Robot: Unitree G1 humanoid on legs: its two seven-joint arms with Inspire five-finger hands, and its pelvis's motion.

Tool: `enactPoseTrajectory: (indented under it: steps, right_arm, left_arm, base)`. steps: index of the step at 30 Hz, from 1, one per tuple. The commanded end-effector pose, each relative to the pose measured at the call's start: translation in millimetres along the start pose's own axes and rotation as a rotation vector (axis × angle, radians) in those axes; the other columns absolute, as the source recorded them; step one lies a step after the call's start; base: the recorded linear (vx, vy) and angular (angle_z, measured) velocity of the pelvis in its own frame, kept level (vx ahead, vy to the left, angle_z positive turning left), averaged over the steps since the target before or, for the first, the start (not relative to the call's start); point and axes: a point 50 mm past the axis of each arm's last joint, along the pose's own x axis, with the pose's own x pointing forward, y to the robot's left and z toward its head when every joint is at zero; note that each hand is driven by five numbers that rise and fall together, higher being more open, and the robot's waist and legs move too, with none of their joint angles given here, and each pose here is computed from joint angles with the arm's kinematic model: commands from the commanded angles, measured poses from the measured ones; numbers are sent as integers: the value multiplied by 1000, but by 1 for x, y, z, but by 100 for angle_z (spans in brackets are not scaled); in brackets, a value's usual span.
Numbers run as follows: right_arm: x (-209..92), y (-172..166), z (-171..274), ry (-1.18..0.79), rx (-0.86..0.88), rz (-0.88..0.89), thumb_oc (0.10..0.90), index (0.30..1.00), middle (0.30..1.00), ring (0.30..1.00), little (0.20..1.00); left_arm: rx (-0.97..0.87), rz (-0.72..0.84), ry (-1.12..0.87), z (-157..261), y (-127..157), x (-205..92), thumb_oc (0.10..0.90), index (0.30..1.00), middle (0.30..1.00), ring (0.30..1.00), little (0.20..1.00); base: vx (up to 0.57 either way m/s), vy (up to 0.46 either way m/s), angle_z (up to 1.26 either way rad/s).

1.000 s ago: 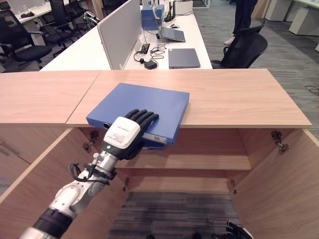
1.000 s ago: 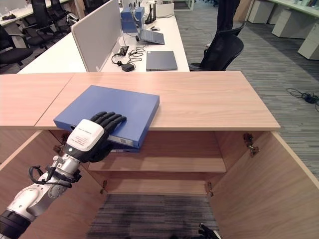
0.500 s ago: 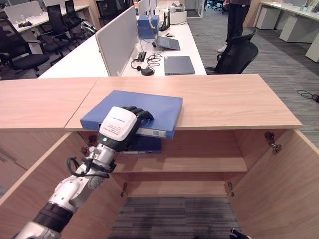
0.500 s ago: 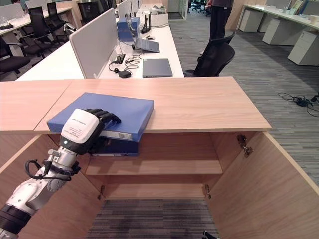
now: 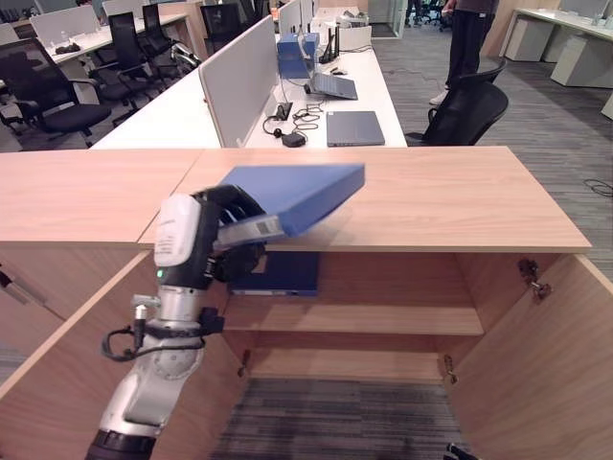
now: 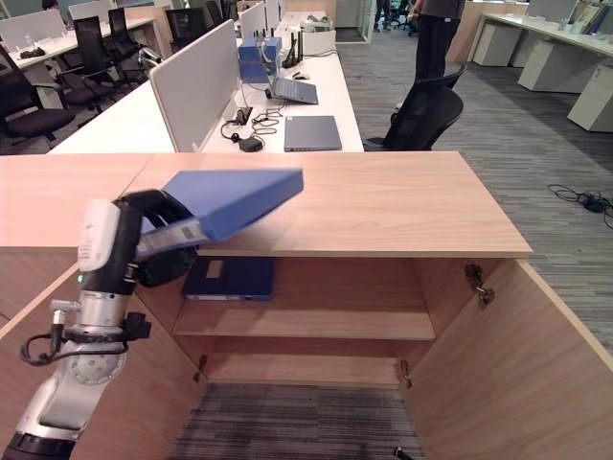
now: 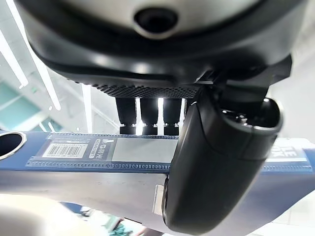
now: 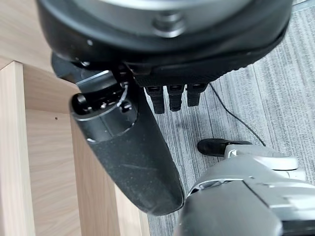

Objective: Put the empty folder in the office cabinet

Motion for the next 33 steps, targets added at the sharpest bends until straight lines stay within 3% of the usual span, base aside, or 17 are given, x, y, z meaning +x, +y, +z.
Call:
enactPoseTrajectory:
  steps: [1, 7, 18, 25, 33]
  right_arm:
    - [9, 3, 47, -135, 14, 22, 800, 900, 900, 900, 900]
    - [10, 5, 54, -132, -29, 52, 800, 900, 900, 900, 900]
    - [12, 6, 58, -111, -61, 75, 800, 900, 900, 900, 900]
    - [12, 4, 64, -123, -68, 89, 800, 900, 900, 900, 900]
    - [14, 19, 80, -175, -53, 143, 800, 900, 900, 900, 900]
  left_arm:
    - [-277, 163, -349, 56, 40, 47, 400, 300, 300, 300, 300]
    - [-665, 38, -409, 72, 38, 56, 400, 300, 300, 300, 300]
    - [-1074, -319, -326, 69, 10, 53, 400, 300, 300, 300, 300]
    - [-1030, -625, -169, 55, 14, 47, 400, 300, 300, 300, 300]
    - [-953, -871, 26, 38, 5, 42, 400, 300, 300, 300, 300]
  base:
    - [0, 0, 0]
    - [0, 0, 0]
    - [0, 0, 0]
    - [0, 0, 0]
    - [0, 0, 0]
